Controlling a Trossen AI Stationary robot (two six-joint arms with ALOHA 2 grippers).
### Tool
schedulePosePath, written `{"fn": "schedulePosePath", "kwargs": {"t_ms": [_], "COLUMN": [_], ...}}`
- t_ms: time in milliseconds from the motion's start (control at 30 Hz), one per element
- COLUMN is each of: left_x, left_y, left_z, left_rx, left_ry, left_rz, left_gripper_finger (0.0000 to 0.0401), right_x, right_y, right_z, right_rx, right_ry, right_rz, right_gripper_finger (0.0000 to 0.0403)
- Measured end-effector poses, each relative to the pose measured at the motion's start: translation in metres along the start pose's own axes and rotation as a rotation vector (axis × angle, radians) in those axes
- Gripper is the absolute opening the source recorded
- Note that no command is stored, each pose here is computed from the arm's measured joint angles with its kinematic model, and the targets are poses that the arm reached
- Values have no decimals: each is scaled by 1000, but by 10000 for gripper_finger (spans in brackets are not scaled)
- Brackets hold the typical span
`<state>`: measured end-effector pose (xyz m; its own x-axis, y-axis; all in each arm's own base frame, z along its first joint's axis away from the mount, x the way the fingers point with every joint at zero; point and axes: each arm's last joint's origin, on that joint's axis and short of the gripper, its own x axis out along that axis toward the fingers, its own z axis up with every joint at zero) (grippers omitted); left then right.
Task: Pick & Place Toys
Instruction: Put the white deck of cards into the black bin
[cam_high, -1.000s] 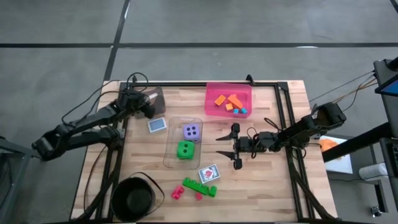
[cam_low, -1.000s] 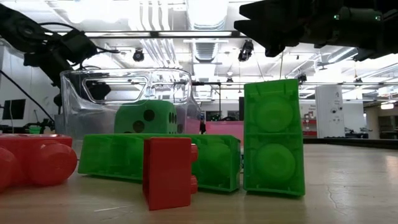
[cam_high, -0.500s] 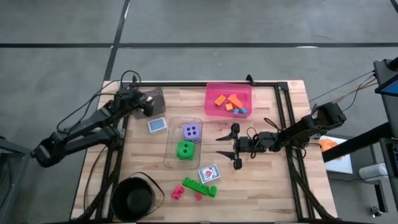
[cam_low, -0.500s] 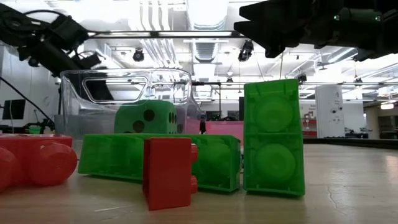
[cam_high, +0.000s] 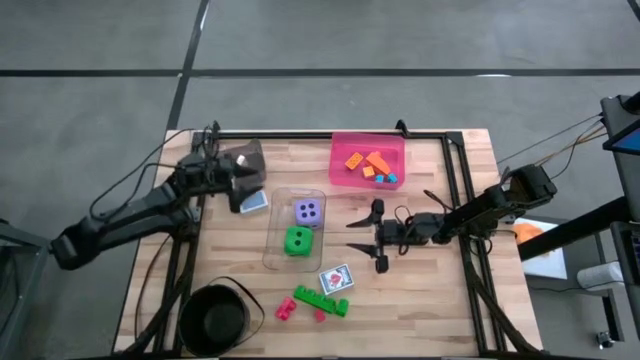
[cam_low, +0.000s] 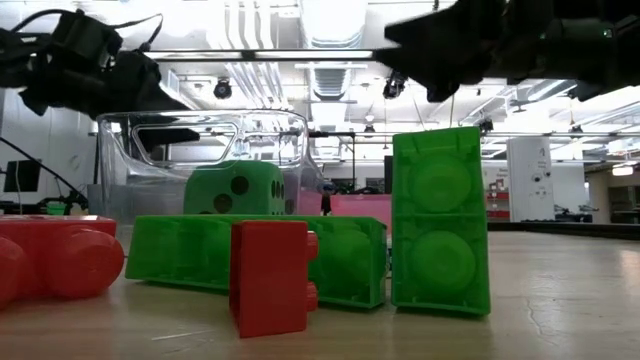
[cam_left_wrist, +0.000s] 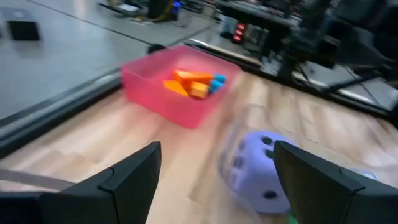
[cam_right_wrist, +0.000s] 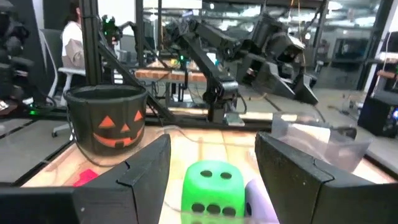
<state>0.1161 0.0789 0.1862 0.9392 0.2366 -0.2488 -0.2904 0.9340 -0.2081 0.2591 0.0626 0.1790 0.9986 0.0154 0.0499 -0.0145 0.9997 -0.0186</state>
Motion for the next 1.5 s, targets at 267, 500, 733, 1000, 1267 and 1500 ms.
{"fn": "schedulePosePath", "kwargs": {"t_ms": [267,500,733,1000,1267,1500], "left_x": [7,9,8,6,7,9], "left_y": [-28,-52,-70,-80,-80,-79], "left_z": [-4,-4,-9,-12,-13,-15], "left_rx": [105,164,191,210,211,211], "left_ry": [10,-3,17,20,30,47], "left_rz": [-183,-263,-368,-371,-359,-334], "left_gripper_finger": [313,313,313,313,313,313], "right_x": [20,41,47,67,85,96], "right_y": [2,13,22,37,54,58], "right_z": [-6,10,13,-14,-41,-51], "right_rx": [-15,13,97,133,141,115], "right_ry": [265,543,781,881,1038,1130], "right_rz": [-55,-41,-27,28,85,50], "right_gripper_finger": [234,234,234,234,234,233]}}
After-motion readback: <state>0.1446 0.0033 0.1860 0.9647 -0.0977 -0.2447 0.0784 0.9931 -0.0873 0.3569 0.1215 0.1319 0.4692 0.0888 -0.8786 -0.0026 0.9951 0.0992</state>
